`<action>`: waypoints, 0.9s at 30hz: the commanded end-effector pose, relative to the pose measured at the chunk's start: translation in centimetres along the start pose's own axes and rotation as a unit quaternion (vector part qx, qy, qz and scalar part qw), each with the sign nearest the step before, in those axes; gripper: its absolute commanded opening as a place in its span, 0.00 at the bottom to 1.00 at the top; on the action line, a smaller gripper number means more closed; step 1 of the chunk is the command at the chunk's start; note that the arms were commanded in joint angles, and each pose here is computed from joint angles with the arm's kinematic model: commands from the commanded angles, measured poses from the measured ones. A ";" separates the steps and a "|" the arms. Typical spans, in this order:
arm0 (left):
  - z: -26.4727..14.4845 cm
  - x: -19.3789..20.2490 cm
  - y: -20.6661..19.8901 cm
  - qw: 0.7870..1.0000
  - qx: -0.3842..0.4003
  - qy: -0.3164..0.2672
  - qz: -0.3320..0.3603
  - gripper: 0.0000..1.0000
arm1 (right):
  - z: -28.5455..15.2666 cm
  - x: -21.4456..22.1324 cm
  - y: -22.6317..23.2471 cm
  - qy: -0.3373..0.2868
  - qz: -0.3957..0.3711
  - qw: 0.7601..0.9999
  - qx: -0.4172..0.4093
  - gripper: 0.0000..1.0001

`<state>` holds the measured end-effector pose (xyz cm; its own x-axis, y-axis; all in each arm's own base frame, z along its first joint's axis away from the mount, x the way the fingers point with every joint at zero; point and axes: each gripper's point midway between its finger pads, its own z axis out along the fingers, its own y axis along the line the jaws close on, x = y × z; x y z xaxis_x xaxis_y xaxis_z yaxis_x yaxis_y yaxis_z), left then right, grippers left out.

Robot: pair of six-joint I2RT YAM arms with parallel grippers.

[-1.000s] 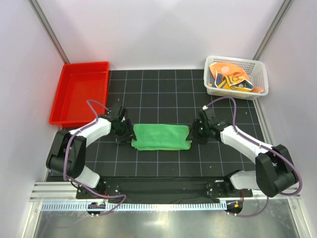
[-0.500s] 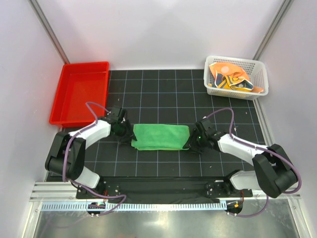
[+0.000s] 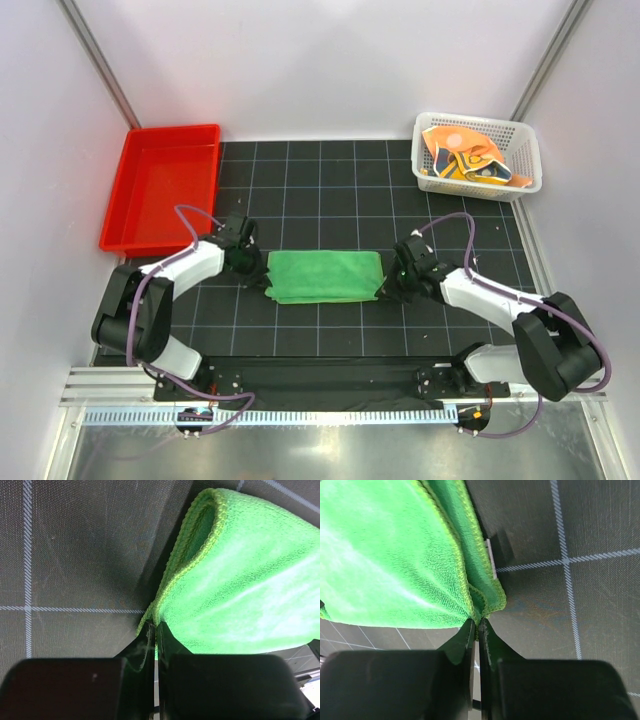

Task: Fold and stack the towels
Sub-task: Fold the towel

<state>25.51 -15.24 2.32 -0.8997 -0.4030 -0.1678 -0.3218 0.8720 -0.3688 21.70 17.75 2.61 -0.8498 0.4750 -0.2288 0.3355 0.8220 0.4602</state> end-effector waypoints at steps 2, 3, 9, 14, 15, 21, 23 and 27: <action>-0.9 -1.3 -1.3 1.000 0.003 -0.011 0.006 0.00 | -1.7 -2.5 1.9 -0.046 -0.024 0.999 -0.009 0.01; -1.0 -1.3 -1.2 1.000 0.000 -0.008 0.006 0.00 | -2.0 -2.7 2.2 -0.048 -0.026 0.998 -0.011 0.01; -2.4 -2.0 -1.9 1.000 -0.002 -0.015 0.007 0.00 | -2.7 -4.2 2.7 -0.068 -0.045 0.997 0.005 0.01; -4.1 -2.4 -2.8 1.000 0.009 -0.024 0.007 0.00 | -3.2 -5.0 3.1 -0.074 -0.062 0.995 0.015 0.01; -4.3 -2.3 -3.0 1.000 0.013 -0.024 0.004 0.00 | -3.5 -5.3 3.2 -0.078 -0.066 0.995 0.016 0.01; -3.4 0.5 -2.9 0.999 0.034 -0.006 -0.004 0.00 | -2.7 -3.3 0.5 -0.053 -0.086 0.994 0.033 0.01; -2.5 1.5 -2.4 0.999 0.035 0.004 -0.011 0.00 | -1.8 -2.3 -0.5 -0.041 -0.084 0.995 0.034 0.01; -1.4 2.8 -1.9 0.999 0.025 0.023 -0.010 0.00 | -1.0 -1.5 -1.4 -0.029 -0.084 0.995 0.040 0.01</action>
<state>22.95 -16.77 3.89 -0.9093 -0.3988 -0.1191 -0.3273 0.8619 -0.3873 21.88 15.53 3.38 -0.8747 0.3584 -0.3263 0.2476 0.9092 0.3348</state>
